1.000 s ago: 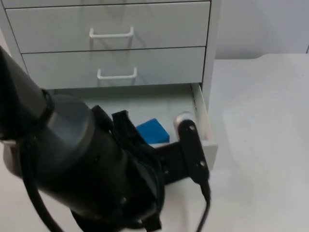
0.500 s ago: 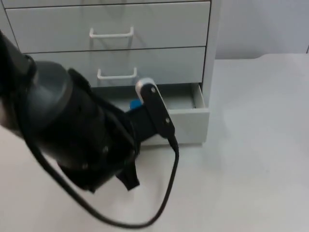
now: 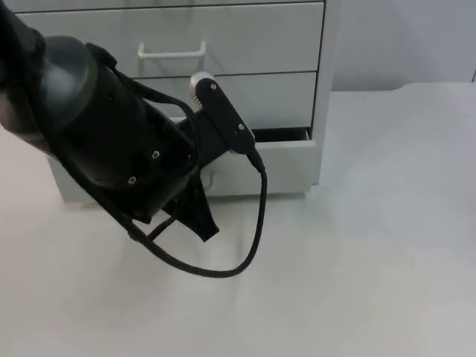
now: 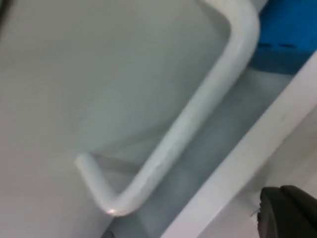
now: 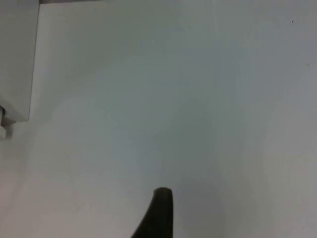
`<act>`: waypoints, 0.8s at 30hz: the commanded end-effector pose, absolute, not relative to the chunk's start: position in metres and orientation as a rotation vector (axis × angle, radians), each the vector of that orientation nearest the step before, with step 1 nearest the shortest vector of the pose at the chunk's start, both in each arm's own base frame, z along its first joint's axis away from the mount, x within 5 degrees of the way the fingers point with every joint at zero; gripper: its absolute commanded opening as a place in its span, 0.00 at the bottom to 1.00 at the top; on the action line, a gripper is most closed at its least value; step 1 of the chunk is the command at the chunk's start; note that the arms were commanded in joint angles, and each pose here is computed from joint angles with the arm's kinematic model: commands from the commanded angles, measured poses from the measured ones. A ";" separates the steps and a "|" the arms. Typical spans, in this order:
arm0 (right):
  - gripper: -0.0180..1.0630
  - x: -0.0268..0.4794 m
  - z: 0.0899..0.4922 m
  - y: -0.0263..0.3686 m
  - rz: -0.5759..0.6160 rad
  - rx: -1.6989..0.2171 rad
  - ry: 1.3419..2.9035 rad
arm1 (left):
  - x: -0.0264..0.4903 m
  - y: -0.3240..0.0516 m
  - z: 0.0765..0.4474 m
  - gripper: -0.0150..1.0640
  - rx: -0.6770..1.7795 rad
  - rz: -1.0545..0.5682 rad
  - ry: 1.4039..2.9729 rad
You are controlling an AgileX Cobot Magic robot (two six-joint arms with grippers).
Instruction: Open the drawer with the left hand, place the block into the drawer with the right hand, then close the drawer with the left hand.
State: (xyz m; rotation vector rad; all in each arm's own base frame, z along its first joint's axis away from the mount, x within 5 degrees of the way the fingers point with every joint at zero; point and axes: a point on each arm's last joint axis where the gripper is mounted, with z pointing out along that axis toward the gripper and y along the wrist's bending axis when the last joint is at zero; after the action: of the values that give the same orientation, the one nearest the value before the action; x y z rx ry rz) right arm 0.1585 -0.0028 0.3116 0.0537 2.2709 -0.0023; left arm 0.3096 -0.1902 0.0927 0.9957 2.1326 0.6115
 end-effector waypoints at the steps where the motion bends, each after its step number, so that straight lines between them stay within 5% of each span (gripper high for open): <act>1: 0.74 0.158 0.312 -0.003 -0.011 0.046 2.258 | 0.316 -0.188 0.092 0.01 0.977 0.643 2.122; 8: 0.74 0.158 0.312 -0.003 -0.009 0.047 2.252 | 0.322 -0.186 0.083 0.01 0.928 0.746 2.108; 24: 0.74 0.159 0.313 -0.003 -0.009 0.047 2.244 | 0.338 -0.190 0.097 0.01 0.730 0.703 2.092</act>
State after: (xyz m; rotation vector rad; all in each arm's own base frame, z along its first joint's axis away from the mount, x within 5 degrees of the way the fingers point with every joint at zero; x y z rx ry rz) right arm 0.1589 -0.0028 0.3113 0.0534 2.2638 -0.0021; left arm 0.3314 -0.1936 0.0912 0.7963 2.1107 0.6804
